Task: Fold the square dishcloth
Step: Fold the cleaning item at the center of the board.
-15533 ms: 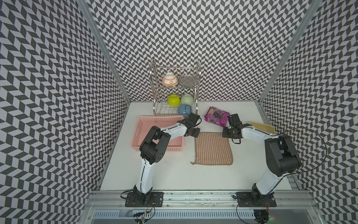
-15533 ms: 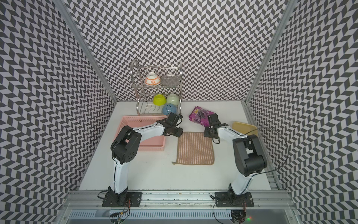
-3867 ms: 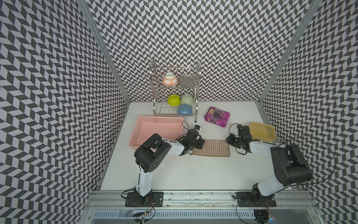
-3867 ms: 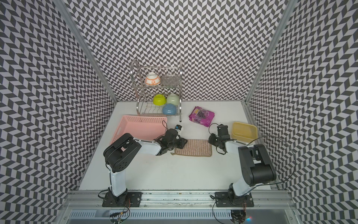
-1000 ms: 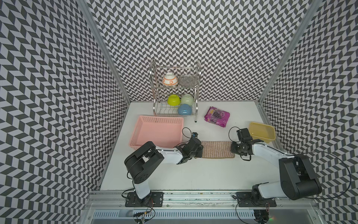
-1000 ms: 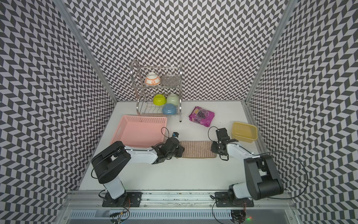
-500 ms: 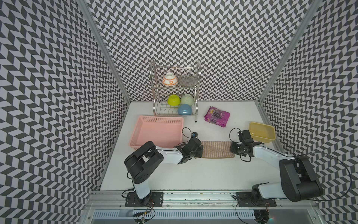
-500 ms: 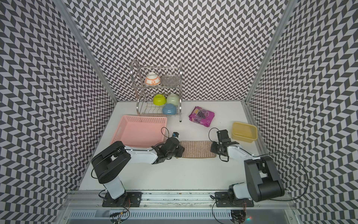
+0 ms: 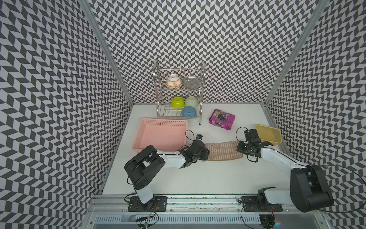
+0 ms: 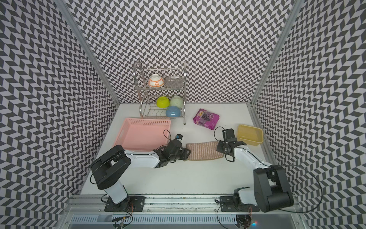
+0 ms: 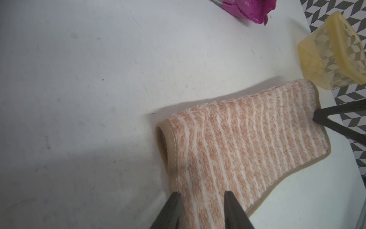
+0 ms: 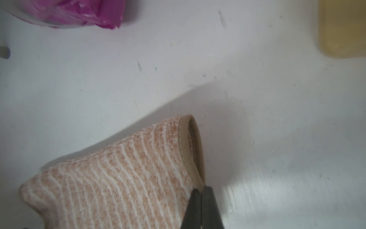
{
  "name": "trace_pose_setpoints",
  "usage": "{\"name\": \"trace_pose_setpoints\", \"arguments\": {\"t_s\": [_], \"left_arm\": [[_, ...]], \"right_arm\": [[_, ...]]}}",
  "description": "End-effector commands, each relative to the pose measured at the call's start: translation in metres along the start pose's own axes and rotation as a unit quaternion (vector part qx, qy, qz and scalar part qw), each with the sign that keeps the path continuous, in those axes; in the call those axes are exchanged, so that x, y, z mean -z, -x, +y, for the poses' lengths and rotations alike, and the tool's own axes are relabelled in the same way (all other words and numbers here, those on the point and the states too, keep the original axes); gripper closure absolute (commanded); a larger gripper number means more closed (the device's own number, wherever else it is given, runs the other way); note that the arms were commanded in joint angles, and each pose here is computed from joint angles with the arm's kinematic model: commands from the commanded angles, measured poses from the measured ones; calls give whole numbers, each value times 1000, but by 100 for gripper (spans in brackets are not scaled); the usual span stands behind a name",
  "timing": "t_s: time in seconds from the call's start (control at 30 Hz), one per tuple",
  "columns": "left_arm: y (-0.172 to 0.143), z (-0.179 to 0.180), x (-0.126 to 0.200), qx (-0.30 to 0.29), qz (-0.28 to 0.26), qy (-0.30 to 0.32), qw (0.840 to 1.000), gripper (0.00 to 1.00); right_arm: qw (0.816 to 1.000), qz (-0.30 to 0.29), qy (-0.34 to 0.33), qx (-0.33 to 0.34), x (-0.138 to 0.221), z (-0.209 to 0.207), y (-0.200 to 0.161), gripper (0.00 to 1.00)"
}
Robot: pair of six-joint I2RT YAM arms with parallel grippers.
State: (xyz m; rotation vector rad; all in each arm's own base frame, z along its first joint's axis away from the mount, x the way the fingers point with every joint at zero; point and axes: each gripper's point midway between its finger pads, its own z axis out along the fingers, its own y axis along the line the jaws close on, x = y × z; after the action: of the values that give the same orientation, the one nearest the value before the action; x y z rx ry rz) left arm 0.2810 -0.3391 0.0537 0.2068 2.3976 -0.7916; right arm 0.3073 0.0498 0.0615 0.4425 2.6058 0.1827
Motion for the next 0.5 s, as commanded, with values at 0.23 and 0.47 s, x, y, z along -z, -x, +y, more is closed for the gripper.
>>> {"name": "trace_pose_setpoints", "arguments": {"t_s": [0.23,0.47], "left_arm": [[-6,-12,3,19,8,-45,999,67],[-15,-12,-8,38,22,-66,997,76]], "right_arm": [[997,-51,-43,34,29,13,19,100],[997,-52,-18,56,39,49,14,100]]}}
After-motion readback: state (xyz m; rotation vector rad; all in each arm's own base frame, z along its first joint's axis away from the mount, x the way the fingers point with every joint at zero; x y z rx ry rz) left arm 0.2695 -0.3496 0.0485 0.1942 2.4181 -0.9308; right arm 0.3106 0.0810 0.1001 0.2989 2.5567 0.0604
